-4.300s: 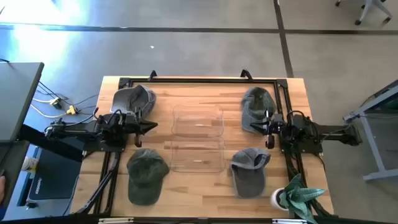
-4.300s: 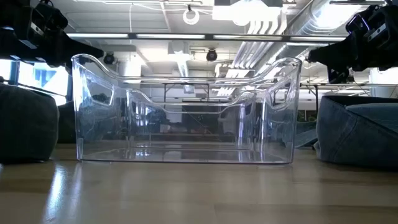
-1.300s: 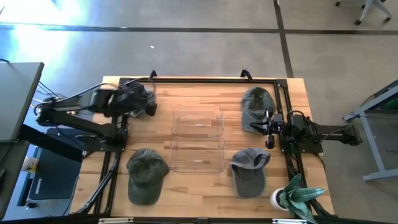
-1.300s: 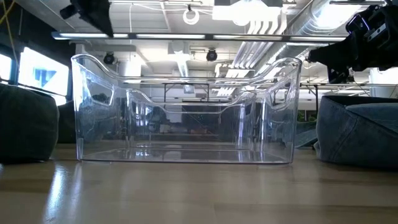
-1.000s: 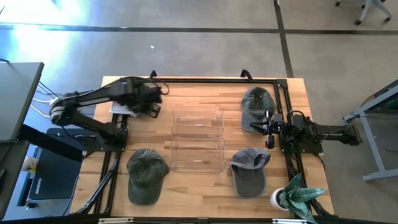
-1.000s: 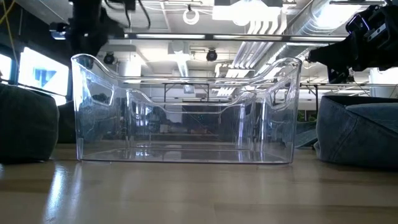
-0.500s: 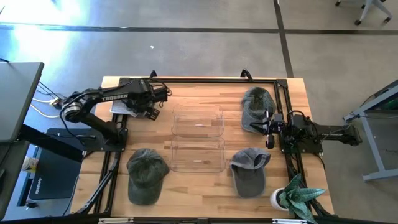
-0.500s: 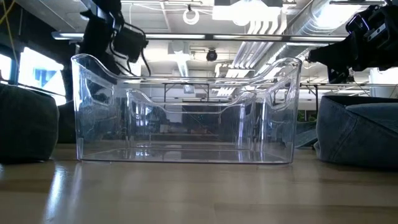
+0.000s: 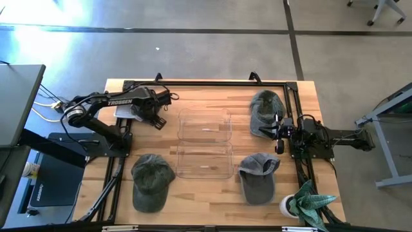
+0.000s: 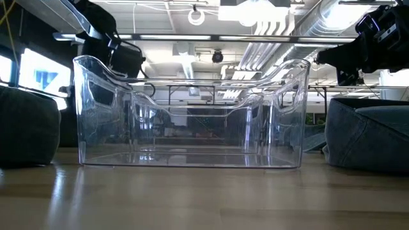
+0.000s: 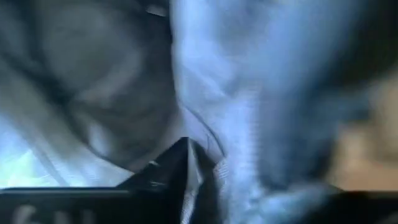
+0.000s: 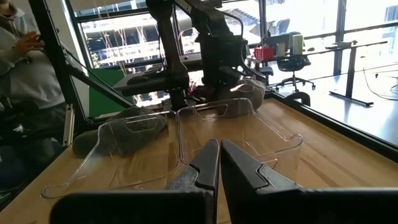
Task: Pick & Place hat
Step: Put the top gray cap into the top transparent bin
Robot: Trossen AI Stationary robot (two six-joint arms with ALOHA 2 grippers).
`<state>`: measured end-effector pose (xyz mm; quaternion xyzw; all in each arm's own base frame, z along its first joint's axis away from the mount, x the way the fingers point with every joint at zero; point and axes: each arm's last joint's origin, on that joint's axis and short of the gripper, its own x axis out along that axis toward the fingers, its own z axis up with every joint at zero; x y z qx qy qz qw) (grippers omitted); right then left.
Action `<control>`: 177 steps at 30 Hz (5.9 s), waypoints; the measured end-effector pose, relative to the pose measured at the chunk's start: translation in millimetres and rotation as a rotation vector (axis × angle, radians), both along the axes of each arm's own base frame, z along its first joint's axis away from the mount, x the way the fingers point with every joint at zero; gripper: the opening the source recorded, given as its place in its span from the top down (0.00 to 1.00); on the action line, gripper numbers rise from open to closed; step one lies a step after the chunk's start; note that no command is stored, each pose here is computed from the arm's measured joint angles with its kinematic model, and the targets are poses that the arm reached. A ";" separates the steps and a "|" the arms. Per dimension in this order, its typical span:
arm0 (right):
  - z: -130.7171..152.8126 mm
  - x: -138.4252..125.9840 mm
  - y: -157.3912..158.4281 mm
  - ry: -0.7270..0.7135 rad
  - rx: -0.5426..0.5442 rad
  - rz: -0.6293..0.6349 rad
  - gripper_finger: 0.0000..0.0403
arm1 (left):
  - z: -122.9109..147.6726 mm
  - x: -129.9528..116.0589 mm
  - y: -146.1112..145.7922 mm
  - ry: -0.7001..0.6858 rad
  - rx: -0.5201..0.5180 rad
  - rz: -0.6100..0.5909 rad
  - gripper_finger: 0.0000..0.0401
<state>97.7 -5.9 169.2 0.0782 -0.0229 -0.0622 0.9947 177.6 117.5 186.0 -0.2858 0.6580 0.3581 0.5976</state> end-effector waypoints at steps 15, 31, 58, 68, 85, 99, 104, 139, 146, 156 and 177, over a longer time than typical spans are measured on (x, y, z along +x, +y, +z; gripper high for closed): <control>0.0 0.0 0.0 0.000 0.000 0.000 0.97 | 81.3 32.0 0.1 -0.394 -0.145 -0.374 0.99; 0.6 0.0 0.0 -0.006 0.001 0.000 0.97 | 225.8 33.2 -3.7 -0.786 0.024 -0.606 1.00; 121.9 30.1 -1.3 -0.408 0.301 0.061 0.78 | 332.6 80.8 -41.0 -1.615 0.074 -0.874 1.00; 214.3 74.5 -8.0 -0.060 -0.114 0.011 0.34 | 345.0 106.7 -71.5 -1.810 -0.034 -0.985 1.00; 252.9 138.5 -22.8 -0.175 -0.392 0.339 0.20 | 343.9 123.9 -84.2 -1.860 -0.055 -0.930 1.00; 259.7 120.9 -11.6 -0.190 -0.274 0.680 0.75 | 339.1 124.9 -83.2 -1.816 -0.080 -0.908 1.00; 253.1 120.6 -6.8 -0.122 -0.226 0.750 0.97 | 333.0 125.8 -82.5 -1.759 -0.101 -0.870 1.00; 204.3 99.7 4.6 0.186 0.545 0.408 0.99 | 247.4 128.7 -37.1 -1.069 0.156 -0.844 0.44; 210.1 98.0 4.6 0.130 0.526 0.403 0.99 | 253.3 154.2 -75.7 -1.256 0.230 -0.895 0.44; 214.6 98.0 4.6 0.084 0.491 0.415 0.99 | 235.5 179.0 -98.8 -1.371 0.365 -0.703 0.44; 217.6 81.8 9.0 0.104 0.484 0.439 0.99 | 217.0 201.4 -109.9 -1.491 -0.030 -1.007 0.97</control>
